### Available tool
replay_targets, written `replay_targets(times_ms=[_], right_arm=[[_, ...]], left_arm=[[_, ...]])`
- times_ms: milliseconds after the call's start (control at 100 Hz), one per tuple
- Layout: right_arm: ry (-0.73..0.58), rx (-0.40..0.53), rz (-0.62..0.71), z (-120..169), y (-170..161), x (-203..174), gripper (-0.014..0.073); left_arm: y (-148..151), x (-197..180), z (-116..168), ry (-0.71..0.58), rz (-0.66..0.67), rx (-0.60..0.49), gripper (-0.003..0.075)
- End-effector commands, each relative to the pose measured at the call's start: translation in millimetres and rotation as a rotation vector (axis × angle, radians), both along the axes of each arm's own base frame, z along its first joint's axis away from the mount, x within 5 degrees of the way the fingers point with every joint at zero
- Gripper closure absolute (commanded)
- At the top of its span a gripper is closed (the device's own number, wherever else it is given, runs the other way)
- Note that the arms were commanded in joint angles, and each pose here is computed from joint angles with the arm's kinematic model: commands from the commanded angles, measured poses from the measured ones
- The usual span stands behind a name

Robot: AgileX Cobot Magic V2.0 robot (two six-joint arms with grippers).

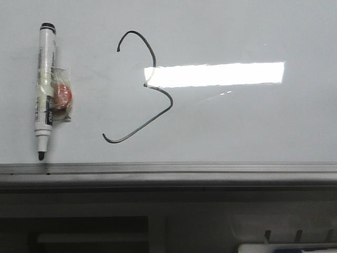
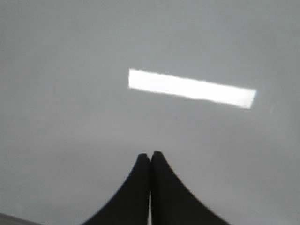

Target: Write number 3 on whiteboard

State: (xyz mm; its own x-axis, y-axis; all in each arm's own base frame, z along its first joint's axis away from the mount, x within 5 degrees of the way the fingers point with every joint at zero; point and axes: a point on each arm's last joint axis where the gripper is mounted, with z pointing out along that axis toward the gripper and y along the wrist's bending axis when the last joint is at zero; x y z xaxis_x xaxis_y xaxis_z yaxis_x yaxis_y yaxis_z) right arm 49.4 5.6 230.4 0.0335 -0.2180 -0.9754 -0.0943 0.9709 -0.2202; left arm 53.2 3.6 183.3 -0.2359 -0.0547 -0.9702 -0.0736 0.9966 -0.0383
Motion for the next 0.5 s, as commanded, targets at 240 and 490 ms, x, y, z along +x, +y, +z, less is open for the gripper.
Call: replay_targets(times_ms=[240,490], right_arm=[[0.052,0.087,-0.08,-31,-5,6,0.0656],[0.161,0.093,-0.094,-49,-6,6,0.0656]], left_arm=[[0,0,1,-0.06,-0.005,-0.005,0.0741],[0,0,1,-0.06,-0.005,-0.005,0.0741]])
